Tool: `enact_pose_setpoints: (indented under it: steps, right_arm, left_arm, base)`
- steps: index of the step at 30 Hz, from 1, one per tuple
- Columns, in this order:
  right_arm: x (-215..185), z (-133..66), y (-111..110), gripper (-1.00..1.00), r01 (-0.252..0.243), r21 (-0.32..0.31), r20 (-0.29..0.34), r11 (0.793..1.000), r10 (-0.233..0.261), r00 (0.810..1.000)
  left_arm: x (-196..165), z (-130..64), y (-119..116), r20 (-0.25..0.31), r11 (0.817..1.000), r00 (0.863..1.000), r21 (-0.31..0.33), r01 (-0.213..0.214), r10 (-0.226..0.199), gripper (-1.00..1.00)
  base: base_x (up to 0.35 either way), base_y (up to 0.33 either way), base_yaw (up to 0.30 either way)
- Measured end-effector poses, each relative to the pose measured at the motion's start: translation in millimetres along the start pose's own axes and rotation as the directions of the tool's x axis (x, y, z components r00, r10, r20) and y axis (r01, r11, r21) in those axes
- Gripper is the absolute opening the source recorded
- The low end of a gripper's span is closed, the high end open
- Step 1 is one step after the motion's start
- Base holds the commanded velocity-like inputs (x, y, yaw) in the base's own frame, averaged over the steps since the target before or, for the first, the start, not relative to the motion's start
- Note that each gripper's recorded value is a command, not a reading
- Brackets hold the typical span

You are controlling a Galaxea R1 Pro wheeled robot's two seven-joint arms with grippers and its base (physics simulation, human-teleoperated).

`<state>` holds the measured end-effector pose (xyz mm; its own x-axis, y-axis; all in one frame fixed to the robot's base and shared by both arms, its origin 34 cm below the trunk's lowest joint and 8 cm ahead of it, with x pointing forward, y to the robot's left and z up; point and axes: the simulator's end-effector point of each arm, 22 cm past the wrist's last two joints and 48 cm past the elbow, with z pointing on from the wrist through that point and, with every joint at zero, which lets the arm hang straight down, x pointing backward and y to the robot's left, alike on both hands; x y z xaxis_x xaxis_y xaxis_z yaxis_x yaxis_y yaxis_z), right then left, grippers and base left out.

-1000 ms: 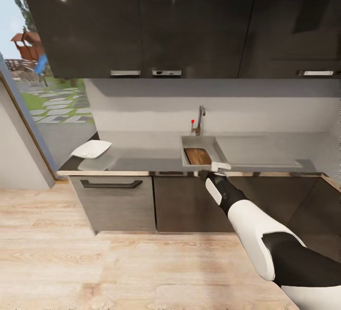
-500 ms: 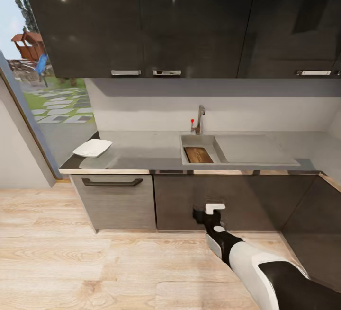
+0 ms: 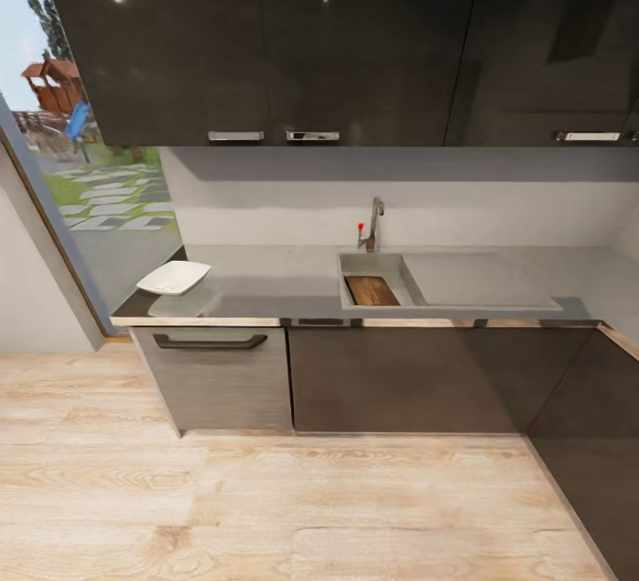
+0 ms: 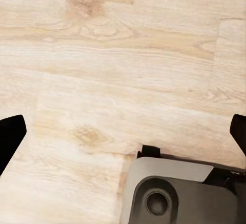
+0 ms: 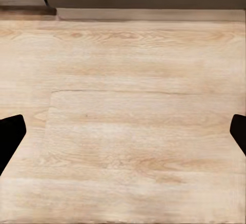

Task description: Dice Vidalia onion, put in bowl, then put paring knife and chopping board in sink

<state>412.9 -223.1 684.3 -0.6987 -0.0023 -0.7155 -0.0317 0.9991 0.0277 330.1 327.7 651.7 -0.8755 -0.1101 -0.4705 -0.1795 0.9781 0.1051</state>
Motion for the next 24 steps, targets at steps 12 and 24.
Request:
enact_pose_setpoints:
  steps: [12,24]
  right_arm:
    - [-33.0,-0.8,-4.5,1.00,-0.014,0.014,0.135,1.000,0.012,0.991]
    - [-41.5,-2.2,-9.0,1.00,-0.012,0.020,0.160,1.000,0.008,0.987]
  left_arm:
    - [11.1,-4.2,19.2,0.039,1.000,0.999,-0.028,-0.013,0.014,1.00]
    - [4.2,-4.8,17.5,0.055,1.000,0.998,-0.024,-0.010,0.011,1.00]
  base:
    - [0.000,0.000,0.000]
    - [0.000,0.000,0.000]
